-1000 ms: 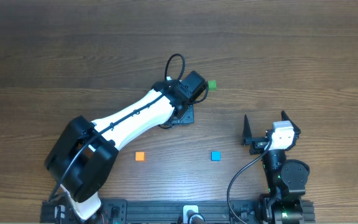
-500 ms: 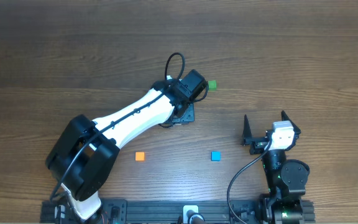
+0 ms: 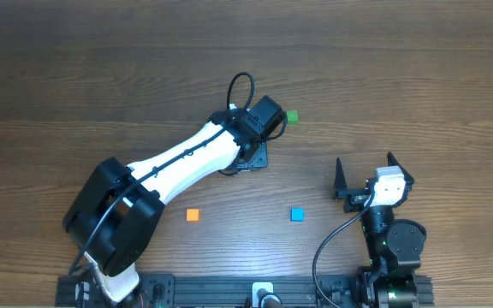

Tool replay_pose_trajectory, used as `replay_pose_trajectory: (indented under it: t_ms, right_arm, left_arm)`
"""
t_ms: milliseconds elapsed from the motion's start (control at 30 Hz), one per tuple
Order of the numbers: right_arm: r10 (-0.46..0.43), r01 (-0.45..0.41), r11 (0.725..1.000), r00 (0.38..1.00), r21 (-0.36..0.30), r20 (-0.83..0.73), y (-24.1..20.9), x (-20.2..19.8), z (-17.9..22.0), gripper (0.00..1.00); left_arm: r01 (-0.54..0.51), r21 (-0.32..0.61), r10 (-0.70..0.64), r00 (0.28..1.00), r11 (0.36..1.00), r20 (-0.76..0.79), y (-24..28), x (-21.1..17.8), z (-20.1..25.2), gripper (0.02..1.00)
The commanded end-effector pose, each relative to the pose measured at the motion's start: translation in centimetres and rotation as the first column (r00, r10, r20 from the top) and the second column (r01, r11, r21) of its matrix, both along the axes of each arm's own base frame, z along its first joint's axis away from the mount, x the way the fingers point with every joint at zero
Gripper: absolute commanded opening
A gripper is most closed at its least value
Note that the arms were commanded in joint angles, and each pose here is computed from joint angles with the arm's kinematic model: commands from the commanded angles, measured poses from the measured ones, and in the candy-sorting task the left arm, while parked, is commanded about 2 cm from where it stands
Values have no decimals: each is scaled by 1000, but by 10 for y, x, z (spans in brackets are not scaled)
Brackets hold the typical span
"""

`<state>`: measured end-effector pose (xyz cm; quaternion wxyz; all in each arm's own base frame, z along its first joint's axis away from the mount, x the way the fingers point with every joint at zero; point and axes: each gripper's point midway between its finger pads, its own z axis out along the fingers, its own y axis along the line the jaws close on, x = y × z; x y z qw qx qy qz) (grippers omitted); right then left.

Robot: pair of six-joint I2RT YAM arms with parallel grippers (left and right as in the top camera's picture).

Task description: Stack Cubes

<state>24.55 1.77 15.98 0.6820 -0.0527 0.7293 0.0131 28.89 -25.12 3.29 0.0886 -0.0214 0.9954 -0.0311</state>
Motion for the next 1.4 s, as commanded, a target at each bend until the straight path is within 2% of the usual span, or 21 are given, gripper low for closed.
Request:
replay_pose_trajectory:
  t_ms: [33,467,767,867,900,967,1033,1233,1300,1400]
  right_arm:
    - [-5,5,1000,1000,-4,-1,-1,0,-2,993]
    - [-5,5,1000,1000,-4,-1,-1,0,-2,991]
    - [-5,5,1000,1000,-4,-1,-1,0,-2,993]
    - [-5,5,1000,1000,-4,-1,-1,0,-2,991]
    - [-5,5,1000,1000,-4,-1,-1,0,-2,991]
    - [-5,5,1000,1000,-4,-1,-1,0,-2,993]
    - [-5,5,1000,1000,-4,-1,-1,0,-2,989]
    - [-5,5,1000,1000,-4,-1,-1,0,-2,993]
    - [-5,5,1000,1000,-4,-1,-1,0,-2,991]
    - [-5,5,1000,1000,-4,-1,-1,0,-2,991]
  left_arm:
    - [-21,25,22,999,999,-36,7,-4,-10,261]
    - [-21,24,22,999,999,-34,7,-4,-10,312]
    - [-20,14,21,999,1000,-29,5,-3,-10,411]
    - [-20,14,21,999,1000,-29,5,-3,-10,489]
    - [-20,12,20,999,1000,-26,4,-2,-8,568]
    - [-20,-2,20,1000,1000,-12,3,-1,-1,847]
    - [-19,-27,19,1000,999,16,2,0,15,998]
    - [-19,-76,30,987,997,156,18,0,79,998]
    - [-21,-82,35,985,996,169,37,-20,92,1000]
    - [-26,-77,38,986,997,162,63,-48,84,998]
